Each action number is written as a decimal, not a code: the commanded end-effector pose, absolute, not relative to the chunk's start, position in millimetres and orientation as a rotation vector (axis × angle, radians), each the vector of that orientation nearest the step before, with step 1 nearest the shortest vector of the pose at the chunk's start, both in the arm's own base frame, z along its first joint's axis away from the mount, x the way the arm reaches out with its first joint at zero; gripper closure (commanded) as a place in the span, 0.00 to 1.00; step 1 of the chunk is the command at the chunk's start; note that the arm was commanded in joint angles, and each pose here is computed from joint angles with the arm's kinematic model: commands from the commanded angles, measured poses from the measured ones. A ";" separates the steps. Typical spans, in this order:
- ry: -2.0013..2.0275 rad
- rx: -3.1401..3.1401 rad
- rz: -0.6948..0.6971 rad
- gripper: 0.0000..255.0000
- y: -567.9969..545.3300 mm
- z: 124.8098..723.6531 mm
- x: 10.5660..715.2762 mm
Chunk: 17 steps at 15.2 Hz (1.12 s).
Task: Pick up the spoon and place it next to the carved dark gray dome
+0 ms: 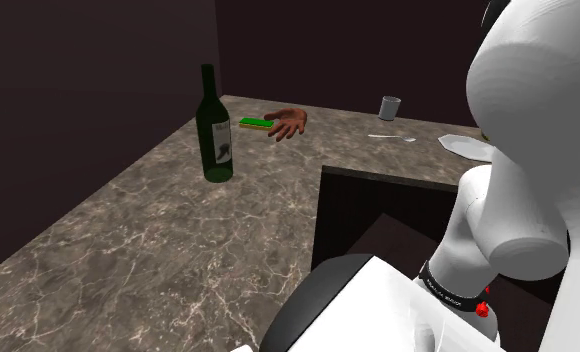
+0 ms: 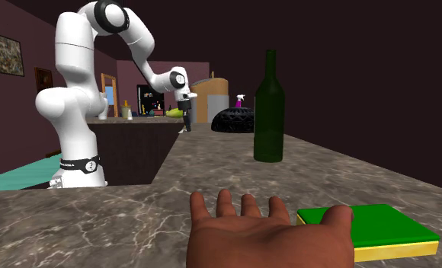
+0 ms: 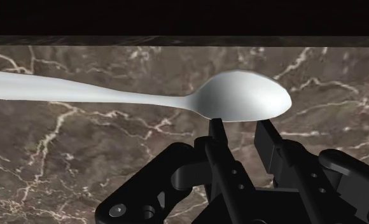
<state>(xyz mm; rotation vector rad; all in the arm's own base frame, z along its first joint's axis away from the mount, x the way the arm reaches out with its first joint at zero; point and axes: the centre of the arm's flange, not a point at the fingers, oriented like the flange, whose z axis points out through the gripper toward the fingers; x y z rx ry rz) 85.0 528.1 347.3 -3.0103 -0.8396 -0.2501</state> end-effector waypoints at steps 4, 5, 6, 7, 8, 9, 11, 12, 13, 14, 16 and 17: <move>-0.840 -3.010 -0.251 1.00 528.7 345.1 84.9; -0.840 -3.010 -0.251 1.00 528.7 345.1 84.9; -0.840 -3.010 -0.251 1.00 528.7 345.1 84.9; -0.840 -3.010 -0.251 0.00 528.7 345.1 84.9; -0.840 -3.010 -0.251 0.00 528.7 345.1 84.9; -0.840 -3.010 -0.251 0.00 528.7 345.1 84.9; -0.840 -3.010 -0.251 0.00 528.7 345.1 84.9; -0.840 -3.010 -0.251 0.00 528.7 345.1 84.9; -0.840 -3.010 -0.251 0.00 528.0 358.1 82.9; -0.840 -3.010 -0.251 0.00 527.4 371.1 80.9; -0.840 -3.010 -0.251 0.00 526.2 394.4 77.3; -0.840 -3.010 -0.251 0.00 526.2 394.4 77.3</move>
